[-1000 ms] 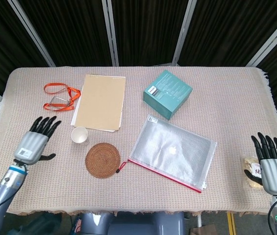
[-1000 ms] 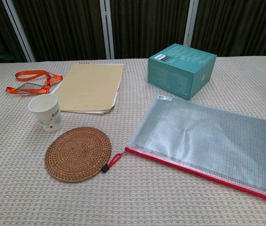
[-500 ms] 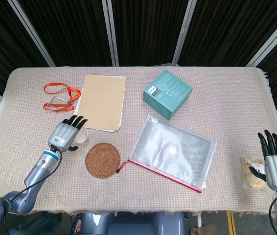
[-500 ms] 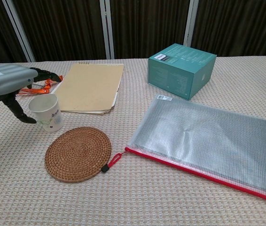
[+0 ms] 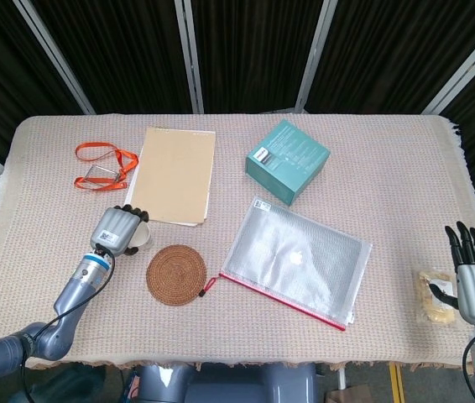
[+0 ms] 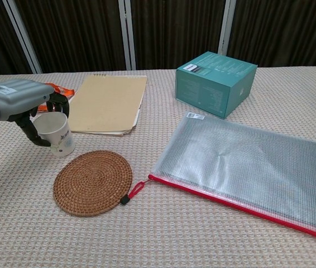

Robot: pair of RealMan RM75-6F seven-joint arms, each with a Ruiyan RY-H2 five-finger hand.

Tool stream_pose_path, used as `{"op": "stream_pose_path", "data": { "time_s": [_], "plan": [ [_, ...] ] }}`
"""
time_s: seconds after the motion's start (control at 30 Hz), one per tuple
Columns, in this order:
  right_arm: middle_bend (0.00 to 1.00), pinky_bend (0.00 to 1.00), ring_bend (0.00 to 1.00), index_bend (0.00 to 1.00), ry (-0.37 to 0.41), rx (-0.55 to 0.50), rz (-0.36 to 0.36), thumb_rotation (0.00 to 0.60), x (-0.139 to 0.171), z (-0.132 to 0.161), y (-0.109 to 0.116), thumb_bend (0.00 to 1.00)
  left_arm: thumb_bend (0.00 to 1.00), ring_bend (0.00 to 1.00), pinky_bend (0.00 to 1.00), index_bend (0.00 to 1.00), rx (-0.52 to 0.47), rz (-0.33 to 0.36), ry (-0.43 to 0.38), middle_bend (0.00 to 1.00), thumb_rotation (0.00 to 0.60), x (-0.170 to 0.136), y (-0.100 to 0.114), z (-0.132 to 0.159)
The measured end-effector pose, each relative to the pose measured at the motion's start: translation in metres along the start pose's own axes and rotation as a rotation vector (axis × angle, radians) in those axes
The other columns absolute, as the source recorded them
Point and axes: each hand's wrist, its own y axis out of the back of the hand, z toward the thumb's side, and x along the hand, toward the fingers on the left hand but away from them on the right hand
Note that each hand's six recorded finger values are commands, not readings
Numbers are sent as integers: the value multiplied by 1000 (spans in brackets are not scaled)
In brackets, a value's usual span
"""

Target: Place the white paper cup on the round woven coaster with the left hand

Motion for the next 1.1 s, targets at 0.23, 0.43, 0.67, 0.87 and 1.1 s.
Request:
{"op": "stream_pose_path", "data": {
  "time_s": [0.23, 0.43, 0.67, 0.87, 1.1],
  "plan": [
    [0, 0, 0, 0, -3, -3, 2, 600, 0, 0, 0, 0, 151, 337, 469, 394, -48, 27, -9, 417, 600, -4, 13, 2],
    [0, 0, 0, 0, -3, -9, 4, 600, 0, 0, 0, 0, 147, 337, 469, 394, -120, 69, -61, 417, 600, -17, 36, 14],
    [0, 0, 0, 0, -6, -16, 8, 600, -1, -2, 0, 0, 147, 336, 469, 394, -165, 23, -180, 417, 600, -42, 47, 47],
    [0, 0, 0, 0, -10, -20, 8, 600, -1, -4, 1, 0, 141, 336, 467, 394, -130, -33, -233, 415, 600, -46, 29, 71],
    [0, 0, 0, 0, -18, -26, 5, 600, -1, -7, 3, 0, 122, 333, 465, 390, -116, -57, -235, 407, 600, -42, 16, 85]
  ]
}}
